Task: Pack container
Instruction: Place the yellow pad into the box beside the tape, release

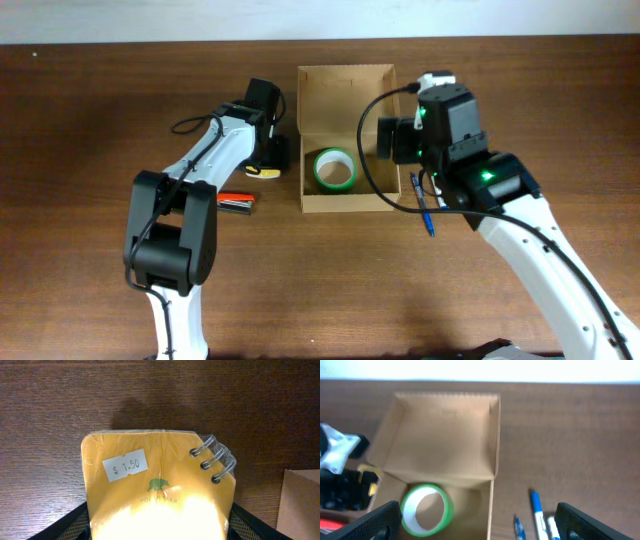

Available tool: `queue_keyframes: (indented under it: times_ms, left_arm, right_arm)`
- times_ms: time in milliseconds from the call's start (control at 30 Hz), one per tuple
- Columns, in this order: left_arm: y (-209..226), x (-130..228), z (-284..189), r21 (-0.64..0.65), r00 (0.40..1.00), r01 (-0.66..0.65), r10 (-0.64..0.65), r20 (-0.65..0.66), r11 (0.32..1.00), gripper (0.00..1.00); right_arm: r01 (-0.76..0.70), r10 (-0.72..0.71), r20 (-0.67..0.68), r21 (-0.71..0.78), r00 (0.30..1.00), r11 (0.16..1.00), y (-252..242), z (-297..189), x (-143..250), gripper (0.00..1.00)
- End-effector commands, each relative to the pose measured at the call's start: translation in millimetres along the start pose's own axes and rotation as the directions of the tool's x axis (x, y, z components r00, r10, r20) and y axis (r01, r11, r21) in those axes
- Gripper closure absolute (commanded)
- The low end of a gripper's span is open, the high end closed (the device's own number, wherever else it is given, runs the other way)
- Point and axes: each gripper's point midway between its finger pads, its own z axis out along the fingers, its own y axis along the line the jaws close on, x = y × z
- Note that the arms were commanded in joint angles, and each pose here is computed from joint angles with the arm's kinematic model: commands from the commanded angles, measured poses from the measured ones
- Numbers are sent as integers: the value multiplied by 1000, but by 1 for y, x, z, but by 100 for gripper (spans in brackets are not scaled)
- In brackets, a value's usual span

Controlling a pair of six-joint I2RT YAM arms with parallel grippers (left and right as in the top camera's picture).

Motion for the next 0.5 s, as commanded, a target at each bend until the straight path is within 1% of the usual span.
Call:
queue_keyframes:
  times_ms: [0,100,167,267,367,400,467]
  left_arm:
    - [9,-11,-31,-9,998,16,-15,61,1000,37]
    - [8,-27,-79,19,985,21,-24,172,1000,37]
    - [8,-35,-115,47,966,56,-66,249,997,37]
    - [2,-37,-154,92,941,80,-106,321,993,37]
    - [-21,-34,-181,138,926,39,-88,366,990,37]
    - [-32,-31,-187,158,923,43,-100,372,986,37]
    - [-54,-30,-195,195,919,16,-91,383,981,36]
  right_arm:
    - [3,-6,118,26,993,1000,-5,-34,-37,1]
    - [-19,12,127,53,992,998,-19,-40,-41,1]
    - [-54,45,101,91,994,994,-42,-42,-36,1]
    - [-101,99,66,39,993,994,-58,-48,-30,1]
    - [-153,153,15,-2,988,988,-73,-57,-19,1]
    - [-167,167,-2,1,986,986,-77,-62,-16,1]
    - [-150,150,-39,-1,988,989,-79,-74,-13,1]
